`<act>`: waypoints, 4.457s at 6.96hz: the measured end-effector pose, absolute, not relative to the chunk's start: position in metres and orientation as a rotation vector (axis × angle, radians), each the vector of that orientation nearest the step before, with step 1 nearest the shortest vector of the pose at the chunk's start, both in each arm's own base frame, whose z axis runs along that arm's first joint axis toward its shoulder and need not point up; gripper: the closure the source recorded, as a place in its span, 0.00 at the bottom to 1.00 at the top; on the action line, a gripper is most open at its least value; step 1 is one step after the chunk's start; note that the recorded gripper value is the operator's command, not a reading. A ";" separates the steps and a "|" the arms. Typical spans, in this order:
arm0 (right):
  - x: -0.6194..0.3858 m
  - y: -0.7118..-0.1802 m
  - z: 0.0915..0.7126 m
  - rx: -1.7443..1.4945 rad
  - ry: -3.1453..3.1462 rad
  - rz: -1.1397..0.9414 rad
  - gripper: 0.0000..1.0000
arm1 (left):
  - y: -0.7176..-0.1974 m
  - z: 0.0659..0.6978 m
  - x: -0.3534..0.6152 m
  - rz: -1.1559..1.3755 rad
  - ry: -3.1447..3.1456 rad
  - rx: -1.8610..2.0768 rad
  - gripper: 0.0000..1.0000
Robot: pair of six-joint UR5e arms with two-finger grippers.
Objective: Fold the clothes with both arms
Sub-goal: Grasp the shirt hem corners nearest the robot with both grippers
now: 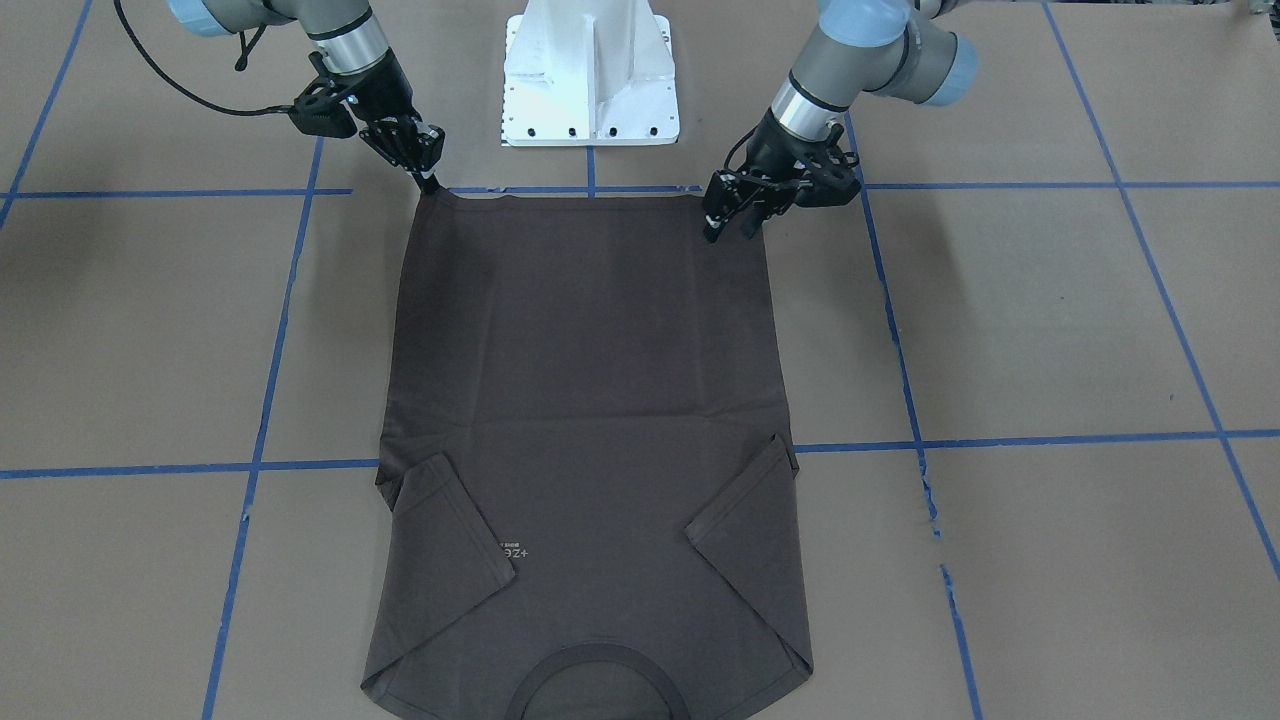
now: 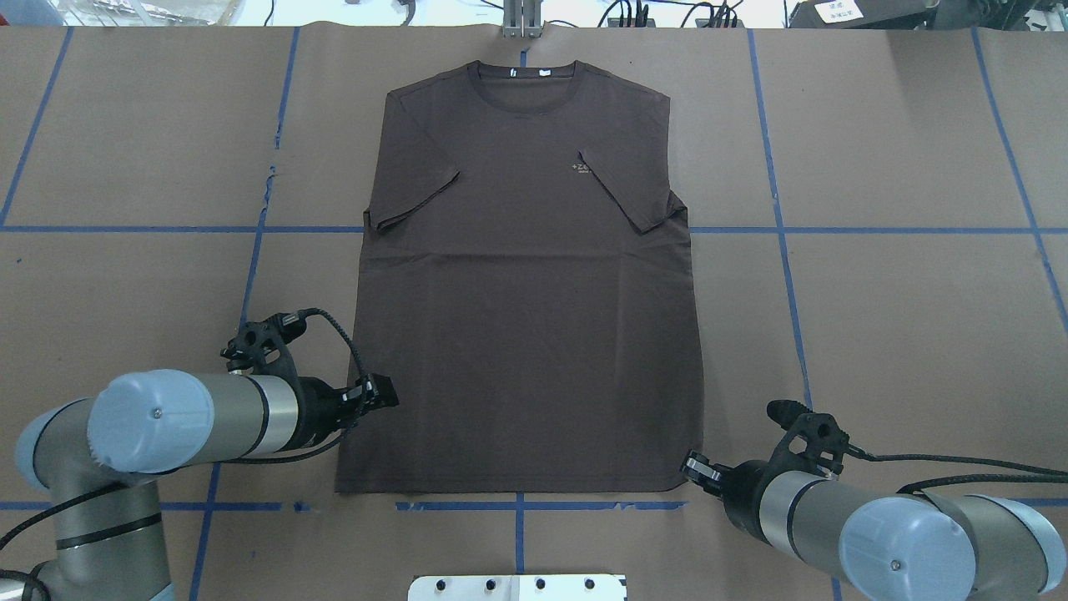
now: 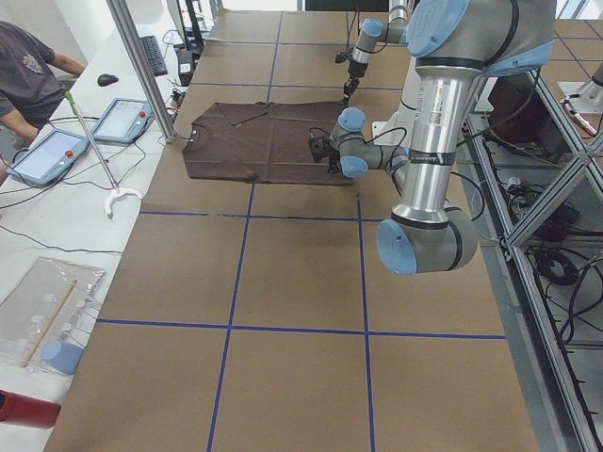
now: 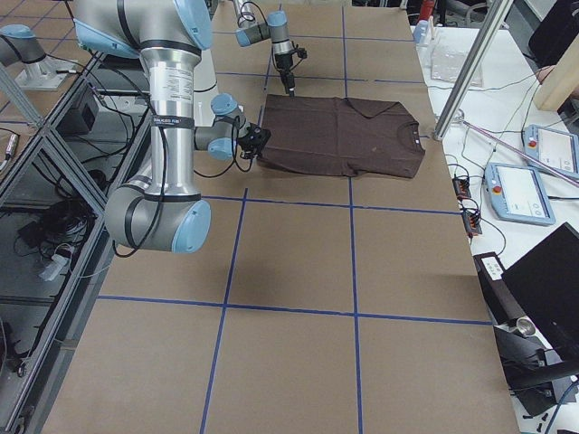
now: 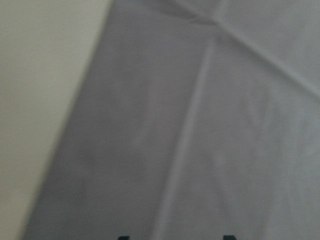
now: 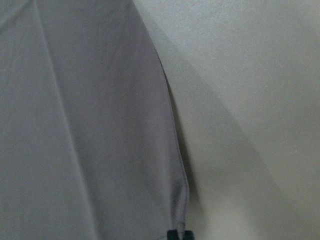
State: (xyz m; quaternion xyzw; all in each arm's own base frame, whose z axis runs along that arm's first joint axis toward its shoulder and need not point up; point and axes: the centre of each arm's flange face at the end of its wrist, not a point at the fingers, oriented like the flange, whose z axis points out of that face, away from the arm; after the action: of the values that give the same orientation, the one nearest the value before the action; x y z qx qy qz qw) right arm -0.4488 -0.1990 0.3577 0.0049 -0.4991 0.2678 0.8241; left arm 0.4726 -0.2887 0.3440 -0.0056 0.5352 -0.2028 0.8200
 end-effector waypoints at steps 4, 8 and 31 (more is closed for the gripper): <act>-0.448 -0.199 0.358 0.011 -1.060 0.570 1.00 | -0.250 0.363 0.480 -0.390 1.054 -0.050 0.38; -0.449 -0.199 0.360 0.012 -1.056 0.570 1.00 | -0.231 0.369 0.485 -0.368 1.007 -0.075 0.56; -0.436 -0.198 0.346 0.001 -1.079 0.573 1.00 | -0.218 0.354 0.488 -0.403 0.917 -0.070 0.50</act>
State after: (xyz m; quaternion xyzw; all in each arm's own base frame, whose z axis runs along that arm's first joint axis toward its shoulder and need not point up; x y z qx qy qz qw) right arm -0.4362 -0.1979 0.3459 0.0003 -0.5066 0.2688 0.8192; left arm 0.4883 -0.2175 0.3538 -0.0337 0.4394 -0.1932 0.8766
